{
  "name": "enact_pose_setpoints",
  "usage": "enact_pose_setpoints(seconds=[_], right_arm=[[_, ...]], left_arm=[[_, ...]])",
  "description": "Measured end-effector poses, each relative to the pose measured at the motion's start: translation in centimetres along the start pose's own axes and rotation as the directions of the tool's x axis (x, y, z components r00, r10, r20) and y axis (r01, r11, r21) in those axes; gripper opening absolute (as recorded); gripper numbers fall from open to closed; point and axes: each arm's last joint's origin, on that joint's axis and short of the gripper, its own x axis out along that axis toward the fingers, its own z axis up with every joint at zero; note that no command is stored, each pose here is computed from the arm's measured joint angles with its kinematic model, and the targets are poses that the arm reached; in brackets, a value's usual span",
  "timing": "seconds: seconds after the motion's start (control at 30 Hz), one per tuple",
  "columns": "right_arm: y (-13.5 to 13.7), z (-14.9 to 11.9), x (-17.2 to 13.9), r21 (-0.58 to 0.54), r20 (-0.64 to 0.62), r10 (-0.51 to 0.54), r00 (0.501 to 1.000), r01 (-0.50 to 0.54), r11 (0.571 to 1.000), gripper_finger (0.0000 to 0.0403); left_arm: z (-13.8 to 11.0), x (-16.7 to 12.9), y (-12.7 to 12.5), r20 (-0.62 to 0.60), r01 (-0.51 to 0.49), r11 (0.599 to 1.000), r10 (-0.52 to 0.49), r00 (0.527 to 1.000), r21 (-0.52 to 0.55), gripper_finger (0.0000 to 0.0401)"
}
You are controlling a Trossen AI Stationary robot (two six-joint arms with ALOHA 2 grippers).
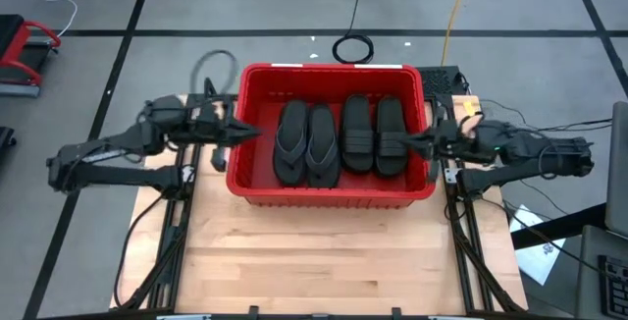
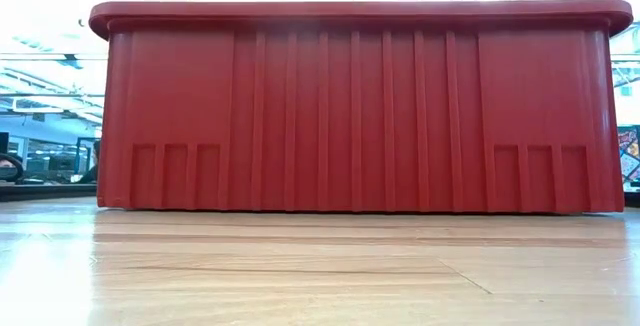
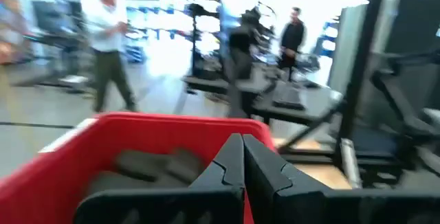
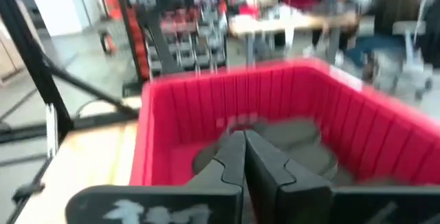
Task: Pick and place slides into bin
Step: Return to Home Position
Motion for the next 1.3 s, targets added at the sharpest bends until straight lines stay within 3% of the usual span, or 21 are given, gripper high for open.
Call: enact_pose_setpoints(seconds=[0.1,0.2,0.37,0.57,0.67,0.87,1.07,1.23,1.3], right_arm=[[-0.1,-1.0,-0.2,0.053,-0.045,0.014,0.999,-0.012,0.999,0.0],[-0.3,-0.7,-1.2,0.098,0.006,0.024,1.0,-0.025,0.995,0.0],[-0.5,-0.5,-2.4,0.096,0.038,0.001,0.999,-0.005,0.995,0.0],[-0.9,-0.8,-3.2,0.054,0.114,-0.041,0.993,0.035,0.998,0.0],[-1.1,-2.0,-3.1,0.099,0.105,-0.085,0.991,0.075,0.992,0.0],[-0.8,-4.5,-1.6,0.159,0.174,-0.054,0.983,0.026,0.987,0.0],[-0.6,-5.9,-0.8,0.196,0.178,-0.048,0.983,0.012,0.981,0.0],[-0.6,-5.6,-0.9,0.192,0.208,-0.045,0.977,0.004,0.981,0.0],[-0.6,-5.4,-1.0,0.182,0.234,-0.044,0.971,0.001,0.983,0.0]], left_arm=[[0.9,-2.9,-0.5,0.069,-0.068,0.996,0.065,0.995,0.048,0.0],[2.4,-6.4,-1.5,0.133,-0.148,0.984,0.134,0.982,0.103,0.0],[1.7,-10.5,-2.4,0.102,-0.27,0.961,0.263,0.959,0.062,0.0],[1.1,-11.1,-2.4,0.055,-0.311,0.95,0.309,0.949,0.038,0.0],[1.0,-10.8,-2.2,0.038,-0.328,0.944,0.326,0.944,0.038,0.0],[-0.4,-11.0,-2.0,-0.106,-0.41,0.911,0.411,0.905,0.037,0.0],[-1.1,-10.7,-2.0,-0.137,-0.371,0.928,0.372,0.918,0.037,0.0],[-0.7,-9.6,-2.1,0.073,-0.239,0.971,0.237,0.969,0.023,0.0],[-1.6,-9.0,-2.0,0.077,-0.203,0.979,0.203,0.976,-0.009,0.0]])
